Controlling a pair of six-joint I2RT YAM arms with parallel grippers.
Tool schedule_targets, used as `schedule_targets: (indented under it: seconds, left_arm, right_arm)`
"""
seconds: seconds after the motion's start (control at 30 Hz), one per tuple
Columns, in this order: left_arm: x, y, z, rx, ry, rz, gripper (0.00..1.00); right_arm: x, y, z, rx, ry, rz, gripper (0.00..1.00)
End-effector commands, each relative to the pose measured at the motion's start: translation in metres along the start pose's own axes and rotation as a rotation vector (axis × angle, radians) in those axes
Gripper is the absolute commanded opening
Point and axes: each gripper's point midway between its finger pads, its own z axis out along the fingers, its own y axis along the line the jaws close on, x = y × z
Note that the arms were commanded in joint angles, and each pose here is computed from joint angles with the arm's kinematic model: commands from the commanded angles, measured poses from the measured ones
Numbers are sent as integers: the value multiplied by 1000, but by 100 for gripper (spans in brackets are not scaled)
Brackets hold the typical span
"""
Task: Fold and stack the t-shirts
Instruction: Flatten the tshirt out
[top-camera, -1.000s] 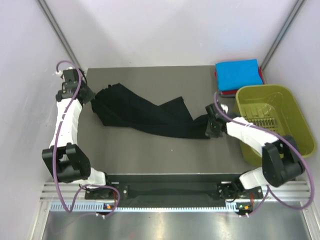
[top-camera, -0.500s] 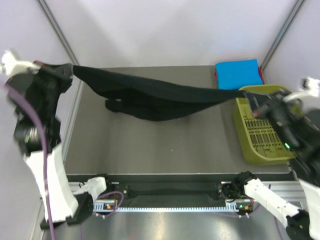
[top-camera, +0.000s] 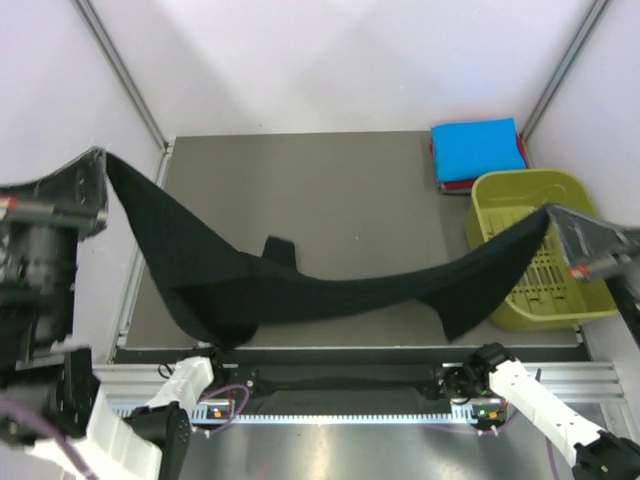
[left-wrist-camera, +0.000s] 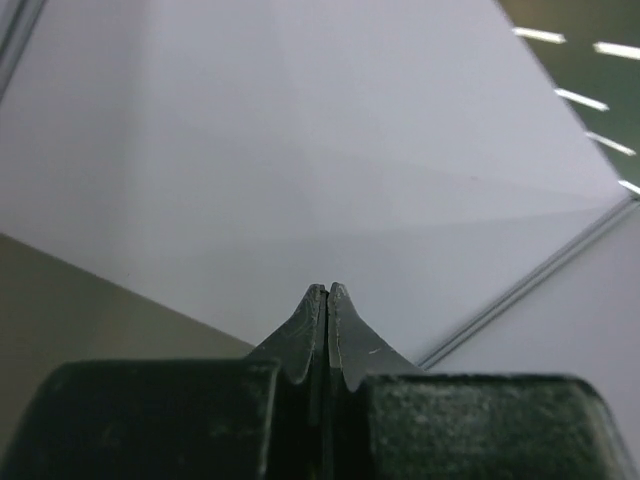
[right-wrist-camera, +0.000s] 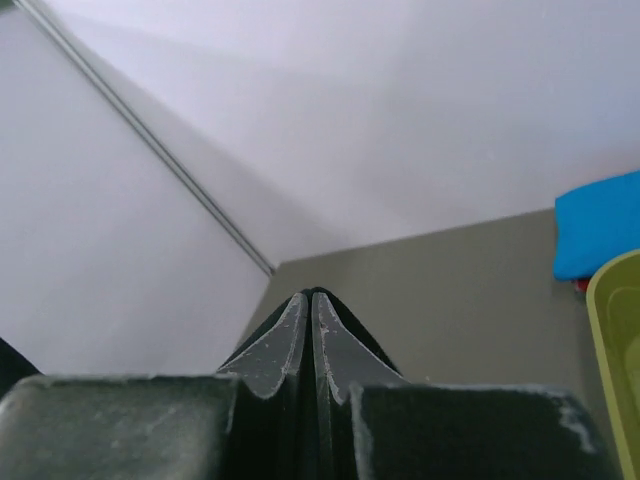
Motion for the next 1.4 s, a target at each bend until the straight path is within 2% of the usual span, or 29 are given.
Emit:
schedule_targets:
  seconds: [0.0,0.07,0.1,0.17,0.2,0.23,0.27,0.3,0.33,0.37,0.43,0.47,0.53,0.57,0.6,0.67,0.73,0.8,0.93,0.97,1.07,1.1,1.17,1.2,1.23,1.27,1.33,1.37]
  left_arm:
    - [42,76,78,-220,130,90,0]
    - [44,99,99,-270,119,163,0]
    - [60,126,118,-332,152,187,0]
    - [62,151,145,-372,116,239,0]
    - [83,179,167,-419,157,252,0]
    - [90,193,180,-439,159,267,0]
    - [89,200,198,-429,124,294,0]
    - [106,231,218,-484,149,305,0]
    - [108,243,229,-503,134,307,0]
    - [111,252,255,-486,118,274,0]
    - [102,258,280,-474,70,248,0]
    - [96,258,299,-462,32,244,0]
    - [85,253,319,-431,-21,221,0]
    - [79,244,334,-379,-34,198,0]
    - [70,244,339,-363,-48,175,0]
    - [55,216,347,-256,-79,123,0]
    - [37,188,346,-165,-131,119,0]
    - [19,163,334,-109,-180,130,0]
    - [6,147,309,-106,-192,213,0]
    - [5,144,297,-118,-182,227,0]
    - [22,159,262,-196,-113,253,0]
    - [28,166,250,-223,-96,260,0]
    - [45,193,206,-345,-67,259,0]
    - [50,203,190,-394,-56,265,0]
    - [55,215,163,-458,-57,277,0]
    - [67,229,145,-520,-11,281,0]
    - [79,234,116,-556,15,256,0]
    - [113,265,104,-620,86,242,0]
  right_arm:
    - [48,-3,79,30,184,-101,0]
    - [55,3,110,11,190,-112,0]
    - [75,0,137,13,240,-129,0]
    - [100,-3,184,19,281,-146,0]
    - [107,-5,200,23,292,-169,0]
    - [99,1,219,8,251,-182,0]
    - [120,-12,250,49,280,-209,0]
    - [116,-12,267,48,251,-244,0]
    - [110,-15,285,58,206,-259,0]
    - [136,-34,315,101,248,-286,0]
    - [108,-34,346,73,181,-293,0]
    - [125,-44,367,59,216,-290,0]
    - [86,-40,384,44,123,-286,0]
    - [95,-52,401,53,136,-286,0]
    - [61,-37,402,29,53,-279,0]
    - [36,-38,405,-15,1,-235,0]
    - [-7,-27,391,-48,-109,-237,0]
    - [-23,-27,383,-51,-152,-265,0]
    - [-30,-31,358,-55,-127,-288,0]
    - [-9,-47,359,-31,-69,-288,0]
    - [8,-50,337,-28,-21,-292,0]
    - [41,-71,335,3,54,-275,0]
    - [50,-71,312,3,76,-263,0]
    - [86,-93,304,38,156,-244,0]
    - [83,-89,285,44,142,-234,0]
    - [119,-112,273,86,224,-215,0]
    - [133,-114,242,106,245,-205,0]
    - [168,-136,226,160,321,-186,0]
